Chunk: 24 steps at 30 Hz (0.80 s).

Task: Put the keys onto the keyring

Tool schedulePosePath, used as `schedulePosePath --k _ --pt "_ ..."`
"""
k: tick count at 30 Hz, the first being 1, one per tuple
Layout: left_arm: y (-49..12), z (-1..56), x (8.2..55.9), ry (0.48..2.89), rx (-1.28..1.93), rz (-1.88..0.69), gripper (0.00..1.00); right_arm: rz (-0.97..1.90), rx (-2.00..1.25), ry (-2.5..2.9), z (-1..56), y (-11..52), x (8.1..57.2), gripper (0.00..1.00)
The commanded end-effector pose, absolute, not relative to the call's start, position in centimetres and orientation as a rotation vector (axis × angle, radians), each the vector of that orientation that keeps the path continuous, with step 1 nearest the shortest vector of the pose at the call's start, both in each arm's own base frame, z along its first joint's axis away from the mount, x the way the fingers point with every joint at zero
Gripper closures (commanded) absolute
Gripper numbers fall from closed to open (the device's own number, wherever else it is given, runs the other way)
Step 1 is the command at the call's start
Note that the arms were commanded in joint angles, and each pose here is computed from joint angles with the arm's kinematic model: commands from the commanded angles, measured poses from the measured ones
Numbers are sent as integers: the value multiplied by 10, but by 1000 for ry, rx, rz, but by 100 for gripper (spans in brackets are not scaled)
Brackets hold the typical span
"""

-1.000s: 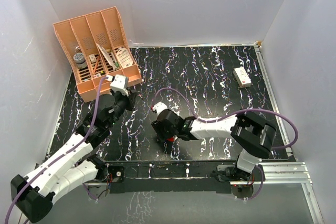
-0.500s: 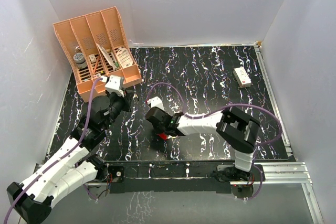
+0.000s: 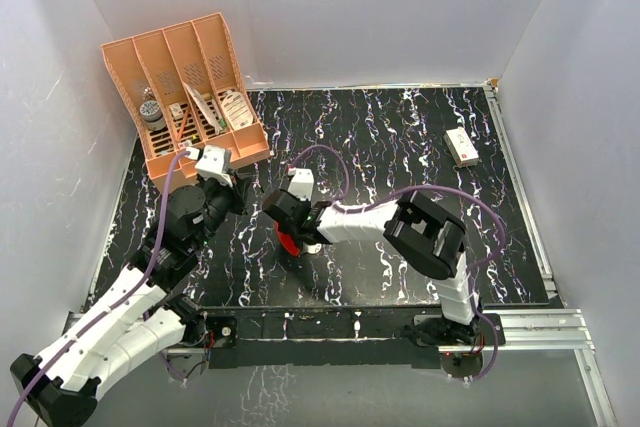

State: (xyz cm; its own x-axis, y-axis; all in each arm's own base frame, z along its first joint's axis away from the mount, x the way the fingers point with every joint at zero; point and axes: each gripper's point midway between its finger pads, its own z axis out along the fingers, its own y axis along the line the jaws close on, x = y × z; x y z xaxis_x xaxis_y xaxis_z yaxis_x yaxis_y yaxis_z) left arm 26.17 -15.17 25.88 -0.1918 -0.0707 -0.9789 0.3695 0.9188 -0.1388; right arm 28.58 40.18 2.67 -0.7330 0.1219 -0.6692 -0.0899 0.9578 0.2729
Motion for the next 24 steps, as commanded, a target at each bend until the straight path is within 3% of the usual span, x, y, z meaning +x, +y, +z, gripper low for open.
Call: schedulePosePath --k 1,5,14,19,22,24 --pt "-146 272 259 1691 203 -400 100 288 61 2299 40 373 296 85" --pt "-146 273 260 1692 202 -397 100 332 48 2287 62 357 309 78" --pt "-154 262 266 1718 213 -405 100 272 144 2336 58 286 320 77" --pt "-158 255 269 1733 221 -413 100 250 41 2276 80 276 322 76" --pt "-162 248 271 1749 224 -421 100 259 -34 2290 81 280 320 73" --pt "-165 244 273 1756 226 -423 100 290 -71 2310 79 284 315 62"
